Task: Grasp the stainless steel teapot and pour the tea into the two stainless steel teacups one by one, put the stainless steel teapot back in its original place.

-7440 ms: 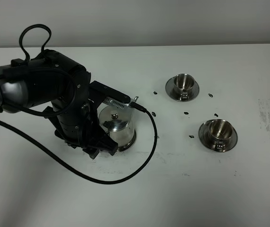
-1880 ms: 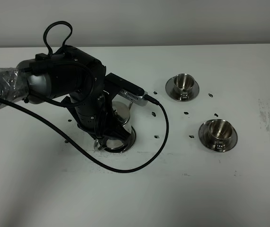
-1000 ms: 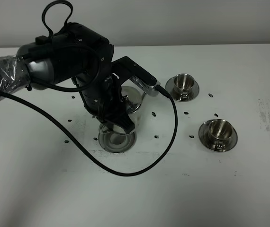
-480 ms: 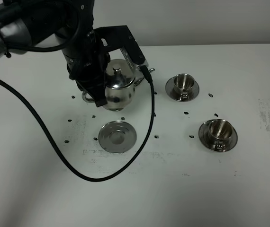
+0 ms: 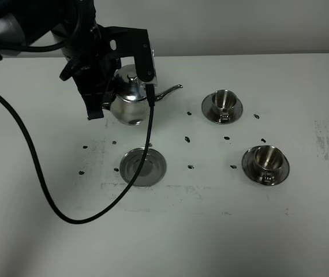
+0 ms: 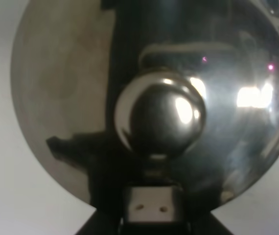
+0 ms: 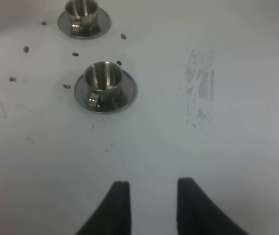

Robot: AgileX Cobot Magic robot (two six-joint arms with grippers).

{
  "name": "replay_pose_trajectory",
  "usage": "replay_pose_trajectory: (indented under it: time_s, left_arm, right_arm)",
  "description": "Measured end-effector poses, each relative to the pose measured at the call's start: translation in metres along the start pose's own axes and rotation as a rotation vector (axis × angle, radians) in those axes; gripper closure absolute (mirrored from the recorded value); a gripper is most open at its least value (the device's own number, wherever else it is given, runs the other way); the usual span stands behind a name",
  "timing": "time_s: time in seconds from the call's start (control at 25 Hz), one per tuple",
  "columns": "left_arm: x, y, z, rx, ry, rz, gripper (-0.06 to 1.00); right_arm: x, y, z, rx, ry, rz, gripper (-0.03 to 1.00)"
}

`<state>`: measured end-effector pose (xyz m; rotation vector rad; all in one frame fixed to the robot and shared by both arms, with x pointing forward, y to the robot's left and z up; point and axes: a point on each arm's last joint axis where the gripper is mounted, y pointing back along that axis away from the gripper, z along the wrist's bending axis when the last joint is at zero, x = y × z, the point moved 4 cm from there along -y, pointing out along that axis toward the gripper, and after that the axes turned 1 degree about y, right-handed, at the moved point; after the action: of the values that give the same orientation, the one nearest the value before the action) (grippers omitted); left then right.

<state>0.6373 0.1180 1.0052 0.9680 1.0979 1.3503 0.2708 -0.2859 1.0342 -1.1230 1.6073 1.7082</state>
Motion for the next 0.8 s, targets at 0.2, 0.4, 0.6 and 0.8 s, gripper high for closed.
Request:
replay_pose_trajectory:
  time_s: [0.2, 0.4, 0.6, 0.8]
  left_arm:
    - [-0.008, -0.01, 0.017, -0.01, -0.037, -0.004, 0.77]
    - [-0.021, -0.024, 0.036, -0.032, -0.057, -0.017, 0.77]
    - [-0.031, -0.045, 0.047, -0.035, -0.08, -0.031, 0.77]
    - [-0.04, -0.068, 0.058, -0.054, -0.083, -0.041, 0.77]
  right_arm:
    - [0.0, 0.0, 0.0, 0.0, 0.0, 0.0, 0.74]
    - [0.0, 0.0, 0.0, 0.0, 0.0, 0.0, 0.74]
    - [0.0, 0.0, 0.0, 0.0, 0.0, 0.0, 0.74]
    - [0.0, 0.0, 0.0, 0.0, 0.0, 0.0, 0.74]
